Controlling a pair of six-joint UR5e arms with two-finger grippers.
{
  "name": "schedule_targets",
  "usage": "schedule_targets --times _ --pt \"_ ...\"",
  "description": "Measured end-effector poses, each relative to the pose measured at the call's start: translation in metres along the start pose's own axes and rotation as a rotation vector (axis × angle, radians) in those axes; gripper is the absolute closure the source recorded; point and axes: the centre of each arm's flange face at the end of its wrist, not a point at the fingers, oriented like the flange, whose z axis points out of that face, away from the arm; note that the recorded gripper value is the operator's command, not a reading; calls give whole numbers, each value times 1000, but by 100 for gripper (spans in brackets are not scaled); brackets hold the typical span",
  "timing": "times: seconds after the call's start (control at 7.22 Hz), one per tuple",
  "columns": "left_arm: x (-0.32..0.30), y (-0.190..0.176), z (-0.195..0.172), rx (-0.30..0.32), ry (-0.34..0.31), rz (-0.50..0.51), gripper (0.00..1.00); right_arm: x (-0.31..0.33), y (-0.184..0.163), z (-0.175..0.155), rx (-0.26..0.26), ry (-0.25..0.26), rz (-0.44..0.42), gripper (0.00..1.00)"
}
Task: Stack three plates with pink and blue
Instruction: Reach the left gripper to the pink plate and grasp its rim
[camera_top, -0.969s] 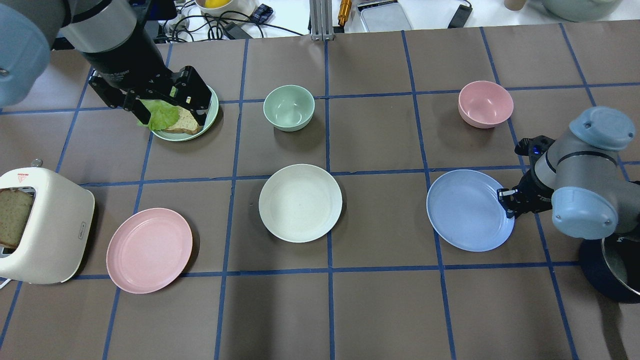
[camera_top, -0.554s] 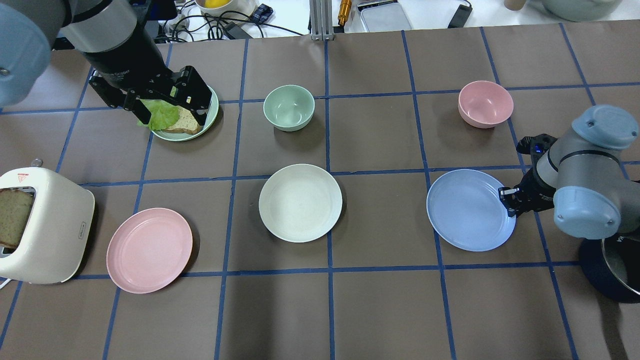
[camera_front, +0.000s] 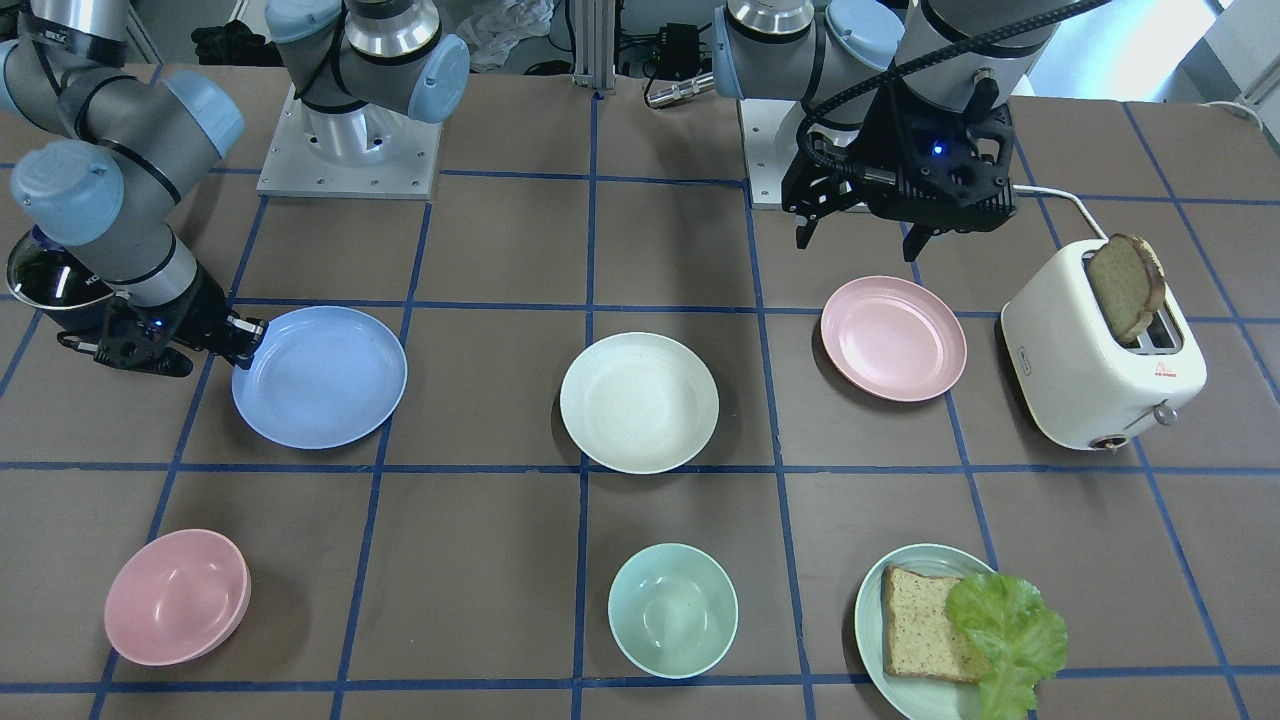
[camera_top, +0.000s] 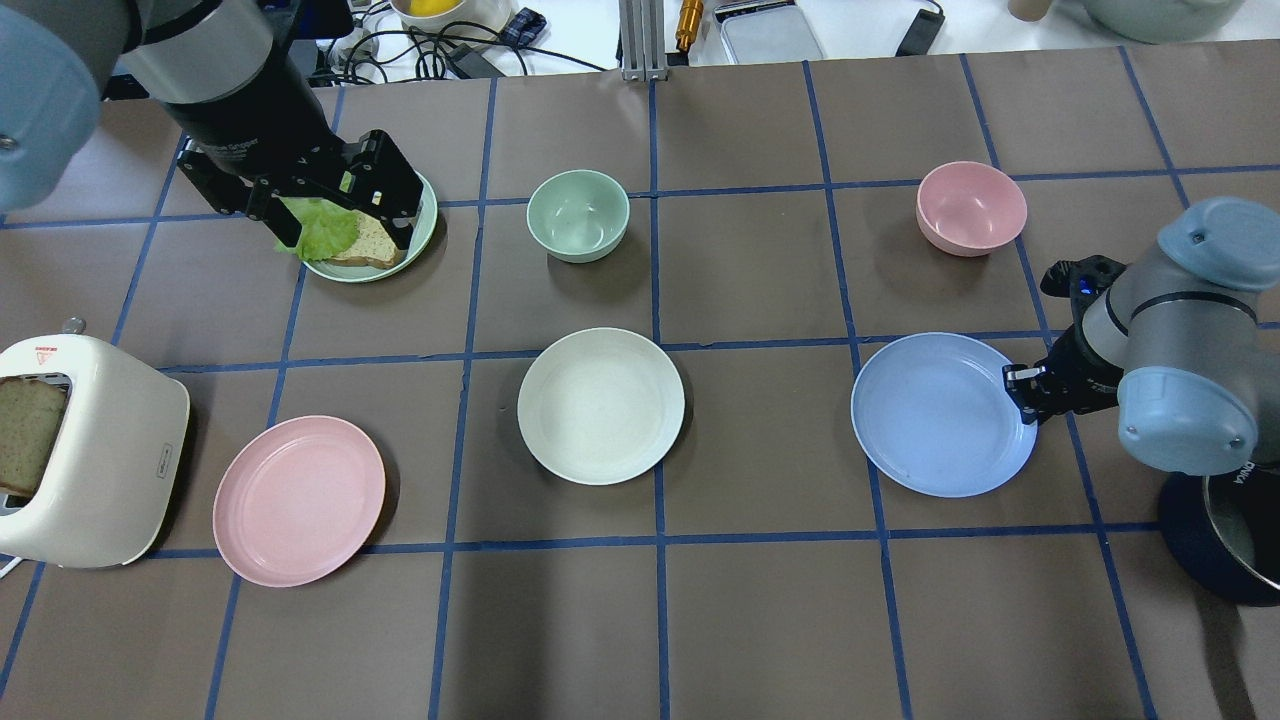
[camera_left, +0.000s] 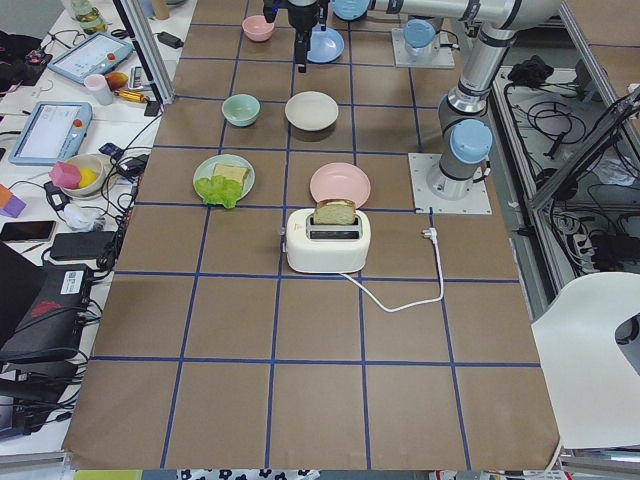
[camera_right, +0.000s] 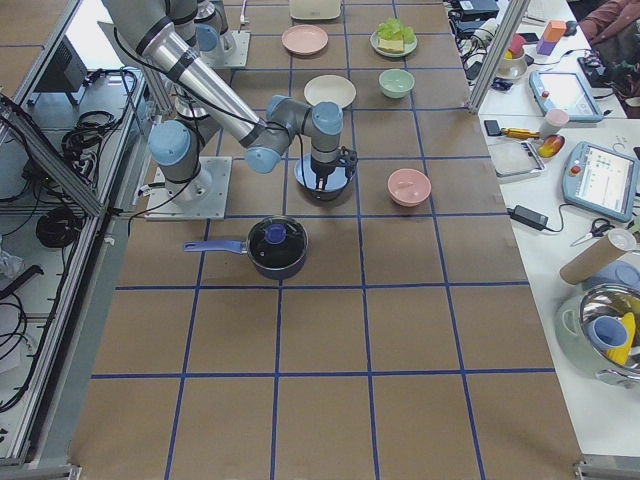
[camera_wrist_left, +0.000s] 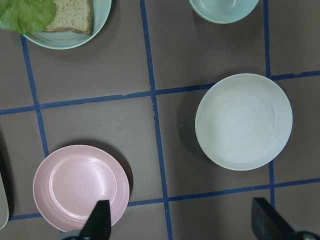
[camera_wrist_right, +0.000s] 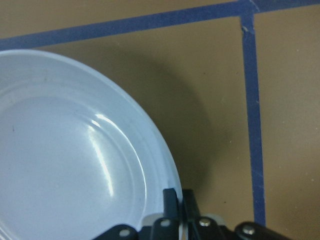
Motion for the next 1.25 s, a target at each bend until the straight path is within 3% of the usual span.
schedule_targets --times 0.42,0.69,0.97,1.25 --pt "0 0 1 -1 0 0 0 -1 -7 -13 -24 -18 -4 100" --pt "1 6 18 -42 5 4 0 -3 -8 -15 -28 -20 -8 100" --pt "-3 28 77 -151 -1 13 0 -3 -8 -16 -28 -20 -8 100" --pt "-20 54 160 -241 -60 5 0 -3 -9 -17 -28 -20 -7 100"
